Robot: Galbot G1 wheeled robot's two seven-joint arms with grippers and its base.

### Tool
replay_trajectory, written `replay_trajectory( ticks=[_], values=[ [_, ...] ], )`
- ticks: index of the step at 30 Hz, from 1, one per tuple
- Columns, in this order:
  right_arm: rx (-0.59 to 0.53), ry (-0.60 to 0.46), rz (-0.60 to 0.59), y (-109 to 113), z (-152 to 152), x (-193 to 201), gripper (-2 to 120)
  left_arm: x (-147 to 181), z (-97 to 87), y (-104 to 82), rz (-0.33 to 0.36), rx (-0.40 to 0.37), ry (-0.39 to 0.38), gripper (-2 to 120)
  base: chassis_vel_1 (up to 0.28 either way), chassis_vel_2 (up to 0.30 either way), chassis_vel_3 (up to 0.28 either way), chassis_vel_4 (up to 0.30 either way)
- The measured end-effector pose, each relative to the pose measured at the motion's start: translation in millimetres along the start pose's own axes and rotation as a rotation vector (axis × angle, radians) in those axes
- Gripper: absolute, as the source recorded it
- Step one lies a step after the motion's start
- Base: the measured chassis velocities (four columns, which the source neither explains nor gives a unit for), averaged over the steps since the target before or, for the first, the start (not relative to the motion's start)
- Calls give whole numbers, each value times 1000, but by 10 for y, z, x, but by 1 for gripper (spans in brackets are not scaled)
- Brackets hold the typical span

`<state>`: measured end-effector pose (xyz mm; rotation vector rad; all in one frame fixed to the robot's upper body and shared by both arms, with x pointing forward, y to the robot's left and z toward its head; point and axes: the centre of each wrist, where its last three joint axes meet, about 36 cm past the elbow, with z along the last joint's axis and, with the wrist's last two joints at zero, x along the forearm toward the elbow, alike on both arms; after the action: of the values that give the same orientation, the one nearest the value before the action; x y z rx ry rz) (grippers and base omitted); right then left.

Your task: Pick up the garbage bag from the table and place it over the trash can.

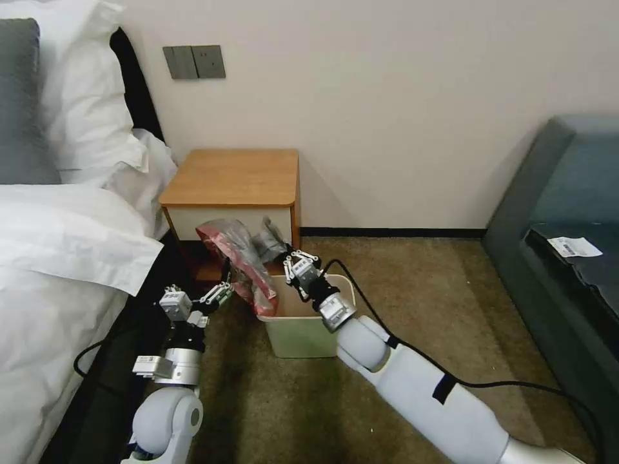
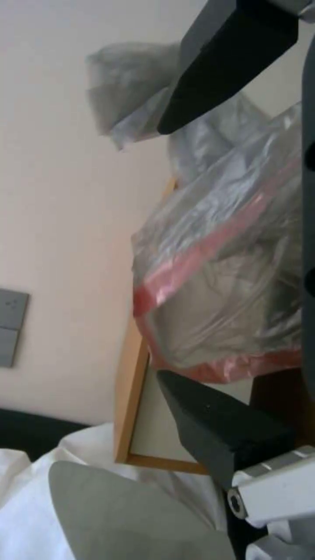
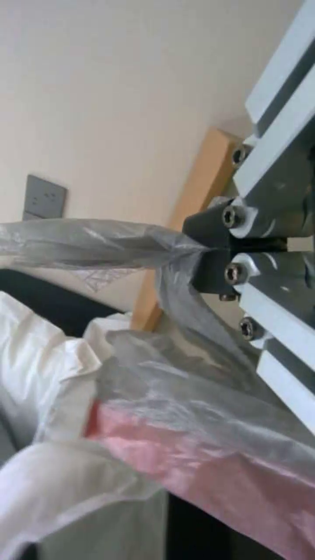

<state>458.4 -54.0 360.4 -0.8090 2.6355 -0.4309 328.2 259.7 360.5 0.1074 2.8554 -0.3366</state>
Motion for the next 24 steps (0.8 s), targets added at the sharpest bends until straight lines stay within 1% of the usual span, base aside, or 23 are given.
replay_trajectory(
  ticks=[4, 6, 7, 10, 12, 13, 14, 15, 17, 18, 19, 20, 22, 23, 24],
  values=[
    [-79, -6, 70, 110, -112, -140, 0, 4, 8, 17, -3, -2, 2, 100, 0, 0, 0, 0],
    [-79, -6, 70, 110, -112, -140, 0, 4, 8, 17, -3, -2, 2, 100, 0, 0, 0, 0],
    [-110, -7, 101, 146, -155, -186, 0, -1, 17, 21, -3, -2, 3, 100, 0, 0, 0, 0],
    [-112, -3, 109, 157, -157, -175, 0, -3, 39, 5, -2, 3, 7, 100, 0, 0, 0, 0],
    [-100, 18, 101, 154, -120, -63, 0, -4, 62, -12, 1, 7, 11, 100, 0, 0, 0, 0],
    [-84, 45, 92, 158, -81, 57, 0, -4, 72, -20, 3, 8, 13, 100, 0, 0, 0, 0],
    [-84, 45, 92, 158, -81, 57, 0, -4, 72, -20, 3, 8, 13, 100, 0, 0, 0, 0],
    [-69, 66, 84, 163, -51, 145, 0, -5, 75, -23, 4, 8, 14, 100, 0, 0, 0, 0],
    [-4, 126, 66, 167, 47, 419, 0, -9, 80, -29, 6, 8, 14, 100, 0, 0, 0, 0],
    [47, 154, 54, 143, 118, 573, 0, -8, 84, -28, 6, 8, 15, 100, 0, 0, 0, 0],
    [47, 154, 54, 143, 118, 573, 0, -8, 84, -28, 6, 8, 15, 100, 0, 0, 0, 0],
    [104, 172, 36, 88, 195, 722, 0, -7, 87, -27, 7, 7, 16, 100, 0, 0, 0, 0],
    [184, 186, -2, -29, 296, 898, 0, -3, 98, -27, 10, 6, 20, 100, 0, 0, 0, 0],
    [184, 186, -2, -29, 296, 898, 0, -3, 98, -27, 10, 6, 20, 100, 0, 0, 0, 0],
    [222, 189, -25, -89, 332, 965, 0, 0, 108, -34, 12, 7, 23, 100, 0, 0, 0, 0]
  ],
)
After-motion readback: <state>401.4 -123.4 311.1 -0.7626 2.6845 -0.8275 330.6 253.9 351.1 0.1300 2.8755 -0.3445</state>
